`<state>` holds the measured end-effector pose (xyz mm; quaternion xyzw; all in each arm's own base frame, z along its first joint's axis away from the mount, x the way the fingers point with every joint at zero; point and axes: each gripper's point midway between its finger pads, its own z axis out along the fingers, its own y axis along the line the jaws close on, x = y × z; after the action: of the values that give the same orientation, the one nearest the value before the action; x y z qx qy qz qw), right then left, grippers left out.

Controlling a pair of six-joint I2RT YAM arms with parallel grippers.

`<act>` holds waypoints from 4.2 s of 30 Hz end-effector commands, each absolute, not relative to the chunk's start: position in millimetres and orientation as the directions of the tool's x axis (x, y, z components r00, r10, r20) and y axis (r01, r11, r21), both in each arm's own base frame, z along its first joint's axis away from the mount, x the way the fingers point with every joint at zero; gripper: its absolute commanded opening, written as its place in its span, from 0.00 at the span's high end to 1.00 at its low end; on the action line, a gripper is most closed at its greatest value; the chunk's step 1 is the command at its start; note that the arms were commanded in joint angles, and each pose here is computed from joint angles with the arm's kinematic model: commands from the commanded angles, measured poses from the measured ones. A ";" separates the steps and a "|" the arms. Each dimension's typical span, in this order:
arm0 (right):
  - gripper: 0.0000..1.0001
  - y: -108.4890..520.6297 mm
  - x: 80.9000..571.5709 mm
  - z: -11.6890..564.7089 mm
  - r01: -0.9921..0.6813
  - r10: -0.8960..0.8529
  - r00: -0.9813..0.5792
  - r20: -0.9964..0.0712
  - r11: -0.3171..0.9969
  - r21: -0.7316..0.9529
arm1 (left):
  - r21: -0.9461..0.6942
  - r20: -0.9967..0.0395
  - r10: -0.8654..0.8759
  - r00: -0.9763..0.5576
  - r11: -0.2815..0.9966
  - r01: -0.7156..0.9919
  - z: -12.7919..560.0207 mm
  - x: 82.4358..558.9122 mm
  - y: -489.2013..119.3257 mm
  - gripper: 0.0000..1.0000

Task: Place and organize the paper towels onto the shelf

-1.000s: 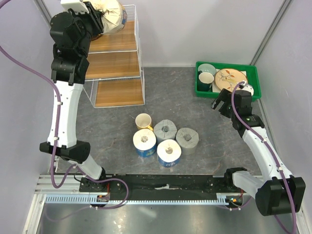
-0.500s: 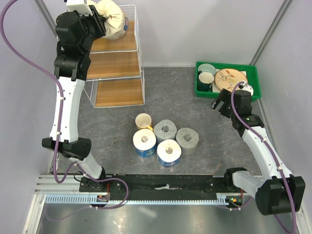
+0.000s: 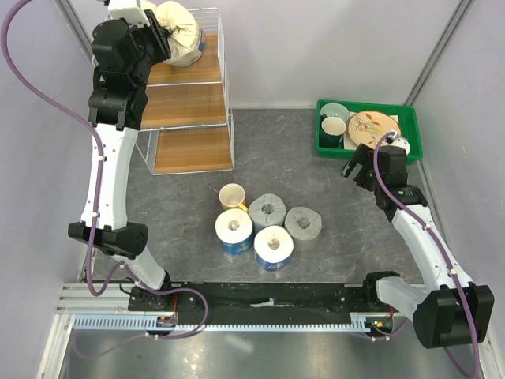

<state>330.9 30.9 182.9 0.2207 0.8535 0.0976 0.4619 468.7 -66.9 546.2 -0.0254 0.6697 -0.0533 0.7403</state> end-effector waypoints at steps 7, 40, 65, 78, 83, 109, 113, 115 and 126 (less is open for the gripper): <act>0.02 29.5 331.1 181.7 0.283 0.461 -0.473 -0.751 0.887 0.366 | -0.130 -0.980 -0.131 0.149 0.991 0.015 558.7 467.6 -59.0 0.64; 0.02 29.4 330.6 182.5 0.269 0.449 -0.477 -0.756 0.893 0.360 | -0.140 -0.978 -0.144 0.150 0.990 0.035 558.6 469.9 -63.2 0.28; 0.02 28.7 329.7 181.5 0.274 0.451 -0.475 -0.755 0.892 0.360 | -0.149 -0.967 -0.158 0.200 0.987 0.061 577.4 438.9 -60.8 0.27; 0.02 34.2 332.8 174.6 0.248 0.441 -0.497 -0.747 0.897 0.365 | -0.360 -0.932 -0.339 -0.126 0.897 0.258 427.9 345.5 -101.1 0.27; 0.02 35.7 333.1 170.1 0.251 0.450 -0.503 -0.738 0.893 0.374 | -0.424 -0.890 -0.353 -0.289 0.874 0.238 350.0 324.8 -117.1 0.25; 0.02 35.2 330.6 166.1 0.255 0.448 -0.511 -0.734 0.894 0.369 | -0.327 -0.816 -0.052 -0.576 0.862 0.386 200.2 261.0 -235.0 0.24; 0.02 34.9 329.3 164.7 0.255 0.444 -0.513 -0.734 0.896 0.364 | -0.280 -0.822 0.029 -0.569 0.849 0.448 196.3 255.4 -256.3 0.24; 0.02 33.8 328.9 165.8 0.257 0.444 -0.510 -0.737 0.896 0.362 | -0.261 -0.821 0.057 -0.568 0.847 0.462 193.4 255.8 -263.5 0.24; 0.02 31.0 325.4 164.4 0.263 0.435 -0.511 -0.741 0.900 0.348 | -0.209 -0.804 0.140 -0.578 0.844 0.494 174.8 259.9 -287.1 0.24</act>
<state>325.2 34.9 158.9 0.2060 0.8696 0.1017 0.4370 244.2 -276.6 160.8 0.1743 0.8767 -0.2168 0.3924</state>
